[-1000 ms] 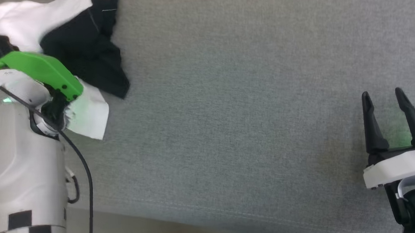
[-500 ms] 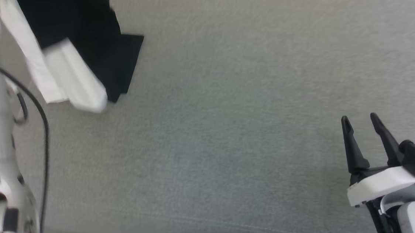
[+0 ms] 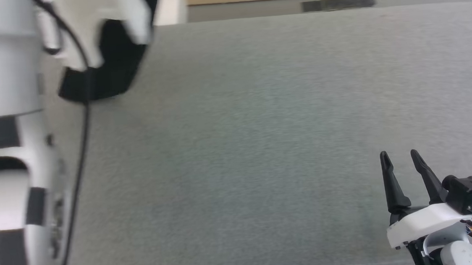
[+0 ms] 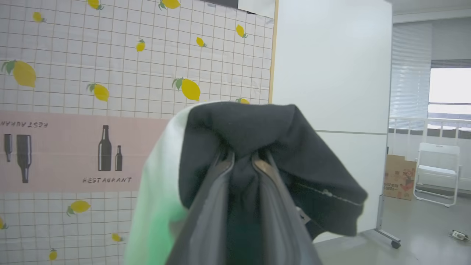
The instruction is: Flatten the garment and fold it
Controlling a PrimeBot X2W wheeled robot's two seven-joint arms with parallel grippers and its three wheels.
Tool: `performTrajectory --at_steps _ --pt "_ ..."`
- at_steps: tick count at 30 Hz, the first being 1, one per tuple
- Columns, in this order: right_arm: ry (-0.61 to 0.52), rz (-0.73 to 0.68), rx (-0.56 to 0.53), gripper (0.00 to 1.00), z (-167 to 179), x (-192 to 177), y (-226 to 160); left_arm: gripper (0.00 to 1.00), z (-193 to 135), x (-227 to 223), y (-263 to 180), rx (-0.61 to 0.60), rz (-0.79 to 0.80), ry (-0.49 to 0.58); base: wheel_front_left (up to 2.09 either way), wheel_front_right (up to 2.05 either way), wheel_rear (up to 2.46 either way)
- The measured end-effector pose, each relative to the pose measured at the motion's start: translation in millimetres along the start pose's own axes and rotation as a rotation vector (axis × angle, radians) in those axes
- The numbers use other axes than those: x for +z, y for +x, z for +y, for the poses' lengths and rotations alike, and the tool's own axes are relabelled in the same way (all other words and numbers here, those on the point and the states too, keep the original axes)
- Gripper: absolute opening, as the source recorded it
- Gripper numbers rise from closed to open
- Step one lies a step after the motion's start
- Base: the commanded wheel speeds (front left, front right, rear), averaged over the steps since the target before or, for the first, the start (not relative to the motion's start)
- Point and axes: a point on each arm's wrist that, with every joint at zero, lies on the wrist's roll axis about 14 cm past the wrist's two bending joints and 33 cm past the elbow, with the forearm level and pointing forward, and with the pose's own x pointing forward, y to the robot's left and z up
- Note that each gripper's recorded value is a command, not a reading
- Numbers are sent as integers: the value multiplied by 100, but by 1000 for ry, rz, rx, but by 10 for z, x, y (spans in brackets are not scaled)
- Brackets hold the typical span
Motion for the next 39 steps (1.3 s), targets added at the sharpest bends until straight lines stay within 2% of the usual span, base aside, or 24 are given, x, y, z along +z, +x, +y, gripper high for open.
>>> performTrajectory --at_steps 3,6,10,14,19,23,25,28,29,30,34,37,39 --pt "-2 -13 -51 100 -168 45 -96 0 -328 -176 80 -65 21 -95 0 0 0" --pt "-6 -26 -98 100 -321 90 -177 0 -565 -570 43 -104 89 -168 0 0 0" --pt "-21 -28 -133 100 -439 101 -229 0 -726 -1456 -252 -106 272 -285 0 0 0" --pt "-27 -14 -142 100 -471 58 -221 0 -859 -2442 -862 -93 511 -351 0 0 0" --pt "-28 -2 -138 100 -460 15 -215 0 -988 -3552 -2061 -65 922 -354 0 0 0" --pt "-25 2 -127 100 -423 -1 -205 0 -1103 -3993 -3013 -70 1235 -350 0 0 0" --pt "-23 9 -122 100 -405 -24 -211 0 -1201 -4074 -3409 -73 1361 -392 0 0 0" --pt "-20 19 -112 100 -372 -60 -214 0 -1267 -4055 -3565 -55 1419 -449 0 0 0" --pt "-20 18 -108 100 -357 -59 -208 22 -1263 -4034 -3551 -33 1421 -469 0 0 0" --pt "-20 16 -106 100 -351 -54 -204 100 -1259 -4012 -3521 -17 1410 -485 0 0 0" --pt "-18 6 -93 100 -309 -24 -185 100 -1233 -3835 -3257 28 1305 -564 0 0 0" --pt "-16 5 -79 100 -264 -20 -203 100 -1089 -3574 -2858 81 1132 -649 0 0 0" --pt "-15 -5 -65 100 -217 13 -206 100 -854 -3302 -2536 137 958 -684 0 0 0"
